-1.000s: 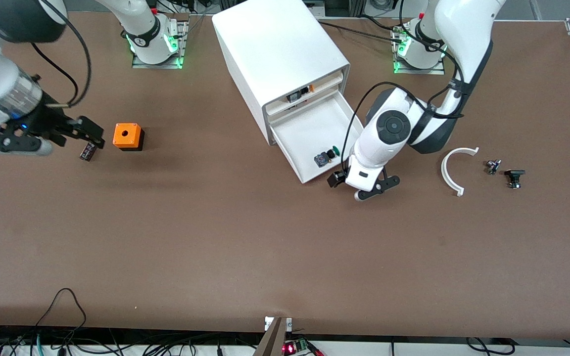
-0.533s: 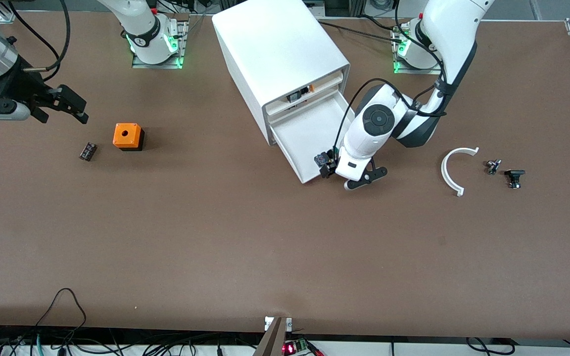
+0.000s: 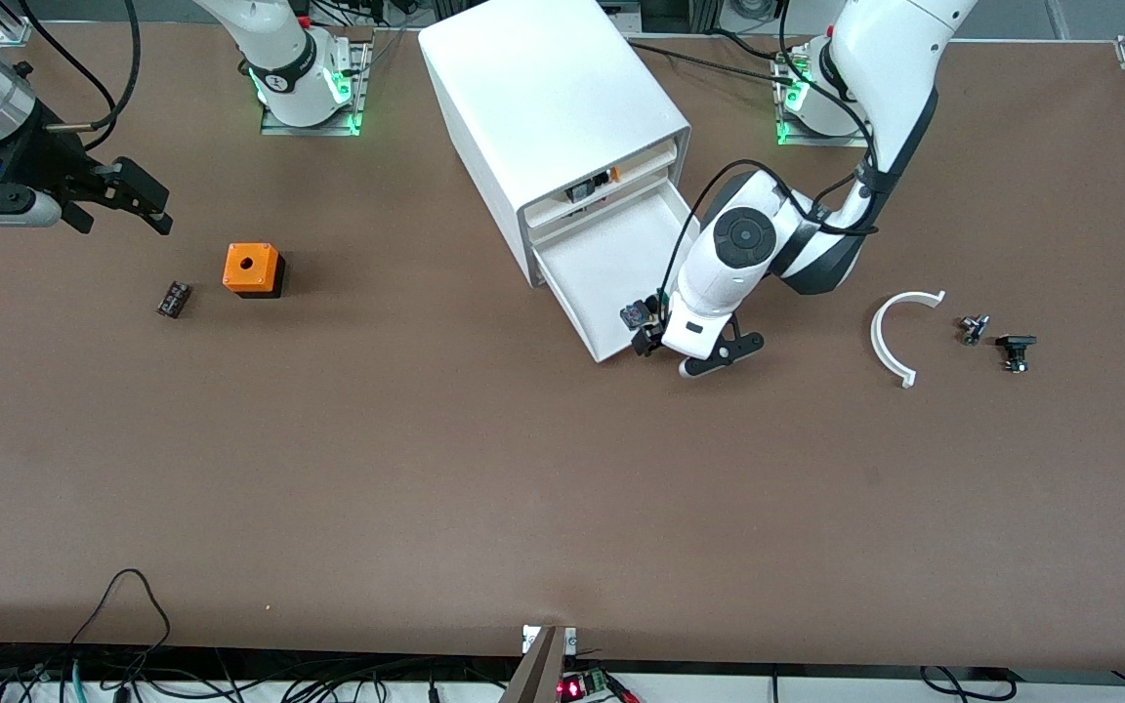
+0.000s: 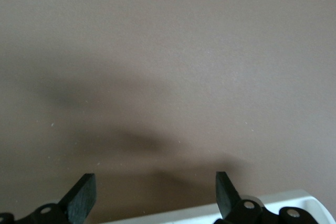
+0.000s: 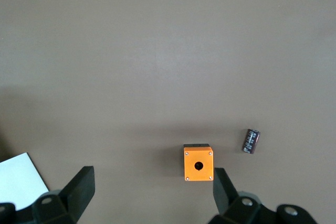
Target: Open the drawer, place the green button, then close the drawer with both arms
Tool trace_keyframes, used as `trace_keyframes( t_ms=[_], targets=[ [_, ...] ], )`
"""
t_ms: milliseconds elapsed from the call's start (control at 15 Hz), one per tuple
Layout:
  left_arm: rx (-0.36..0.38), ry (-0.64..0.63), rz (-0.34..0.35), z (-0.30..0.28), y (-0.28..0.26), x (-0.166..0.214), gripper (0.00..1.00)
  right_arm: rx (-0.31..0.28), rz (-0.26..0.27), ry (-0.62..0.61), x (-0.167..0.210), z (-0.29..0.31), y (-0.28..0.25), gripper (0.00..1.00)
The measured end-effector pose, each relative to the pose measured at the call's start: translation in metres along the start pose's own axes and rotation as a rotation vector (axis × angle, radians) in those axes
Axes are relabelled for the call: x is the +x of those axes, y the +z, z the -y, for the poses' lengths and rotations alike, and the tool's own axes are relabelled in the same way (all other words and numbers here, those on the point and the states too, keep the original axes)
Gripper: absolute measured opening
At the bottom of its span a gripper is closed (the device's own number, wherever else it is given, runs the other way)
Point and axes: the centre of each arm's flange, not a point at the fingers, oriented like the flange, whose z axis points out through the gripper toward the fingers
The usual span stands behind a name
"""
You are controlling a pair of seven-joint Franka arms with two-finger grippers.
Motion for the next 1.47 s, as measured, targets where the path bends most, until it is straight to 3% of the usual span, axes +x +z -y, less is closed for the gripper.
trace_keyframes(
  t_ms=[533, 1467],
  targets=[
    [0.025, -0.020, -0.007, -0.009, 0.010, -0.021, 1.00, -0.013, 0.029, -0.002, 0.017, 0.000, -0.025, 1.00],
    [0.056, -0.006, 0.107, -0.049, 0.012, -0.146, 1.00, -0.020, 0.027, 0.006, 0.045, -0.003, -0.030, 1.00]
  ],
)
